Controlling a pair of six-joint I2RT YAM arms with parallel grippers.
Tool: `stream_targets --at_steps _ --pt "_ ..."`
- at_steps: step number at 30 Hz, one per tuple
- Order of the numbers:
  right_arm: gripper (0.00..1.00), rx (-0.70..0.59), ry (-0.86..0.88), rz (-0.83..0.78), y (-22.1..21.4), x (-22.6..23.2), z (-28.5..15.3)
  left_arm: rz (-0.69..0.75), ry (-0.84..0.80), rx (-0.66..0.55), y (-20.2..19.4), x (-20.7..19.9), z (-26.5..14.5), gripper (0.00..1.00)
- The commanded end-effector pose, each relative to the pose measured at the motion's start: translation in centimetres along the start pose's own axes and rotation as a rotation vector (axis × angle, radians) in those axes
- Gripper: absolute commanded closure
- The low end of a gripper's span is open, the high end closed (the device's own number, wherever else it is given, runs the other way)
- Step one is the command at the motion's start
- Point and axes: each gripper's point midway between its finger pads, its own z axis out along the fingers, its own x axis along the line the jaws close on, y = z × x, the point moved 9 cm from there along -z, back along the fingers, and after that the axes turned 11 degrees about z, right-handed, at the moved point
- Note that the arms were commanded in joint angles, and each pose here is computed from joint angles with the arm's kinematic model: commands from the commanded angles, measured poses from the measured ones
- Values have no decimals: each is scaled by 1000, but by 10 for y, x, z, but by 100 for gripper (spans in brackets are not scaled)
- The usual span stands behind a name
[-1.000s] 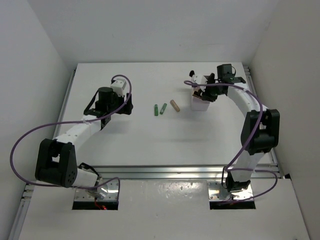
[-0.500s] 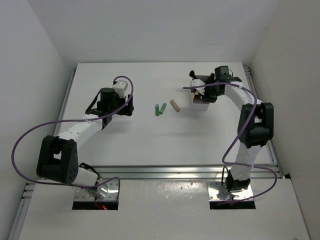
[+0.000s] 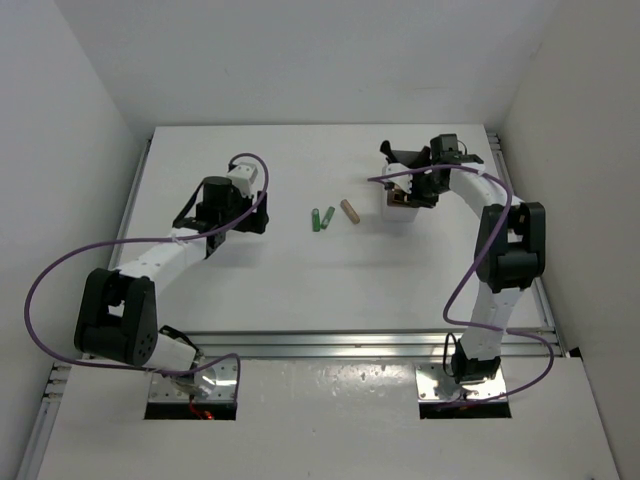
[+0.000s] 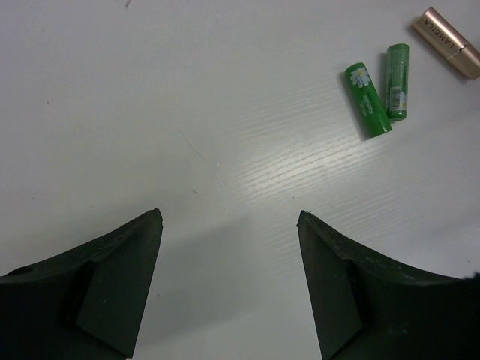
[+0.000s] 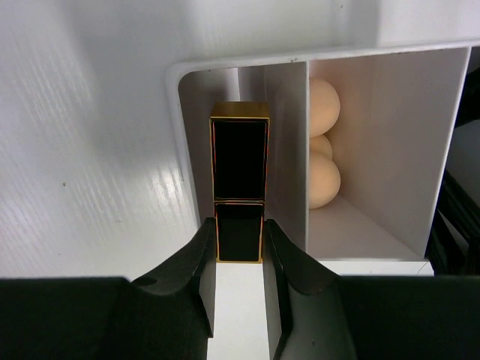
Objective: Organize the makeup
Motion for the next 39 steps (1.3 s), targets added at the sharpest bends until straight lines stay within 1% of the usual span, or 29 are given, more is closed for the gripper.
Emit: stream_targets --at_steps 1,8,15,19,22,23,24,26,27,29,31,32,33,34,35,36,37,38,39 --pt "97 21 -14 -31 2 -5 -10 13 -2 -45 14 -1 0 21" --pt "97 13 -34 -26 3 -5 -11 13 -2 -45 14 -1 0 21" --pt "96 -1 -43 -58 12 -5 -9 17 -10 -46 14 -4 0 21" --pt "92 -1 -46 -66 14 -3 -8 16 -11 -37 11 -5 0 21" --pt "83 -4 -48 -73 18 -1 -7 17 -10 -46 12 -5 1 21" --pt "78 -6 -55 -77 19 -2 -9 16 -11 -37 8 -5 1 21" --pt "67 1 -59 -76 18 0 -9 17 -10 -45 10 -5 -1 21" --pt "60 -5 -90 -92 22 0 -11 17 -10 -46 11 -5 -1 21" --pt "54 -3 -105 -90 22 -1 -12 16 -11 -37 7 -5 -1 21" --pt "48 -43 -175 -79 29 -5 -20 31 -11 -36 7 -8 -1 21" --pt "46 -85 -247 -70 38 -12 -31 36 -22 -23 4 -12 2 21" --pt "44 -96 -252 -68 39 -12 -32 46 -22 -23 7 -11 2 21" --pt "39 -110 -276 -75 43 -15 -35 51 -35 -10 3 -15 6 21" --pt "37 -131 -306 -52 49 -14 -44 70 -45 -26 12 -19 8 21" --pt "36 -158 -352 -48 52 -19 -46 75 -56 -15 12 -22 14 21" --pt "32 -173 -364 5 51 -16 -47 94 -68 -14 14 -26 17 21" --pt "30 -210 -409 18 58 -16 -60 108 -90 -13 16 -35 21 21" --pt "28 -286 -466 109 64 -17 -63 115 -96 -37 26 -38 26 21" --pt "25 -299 -474 162 59 -11 -60 119 -109 -11 22 -43 36 21"
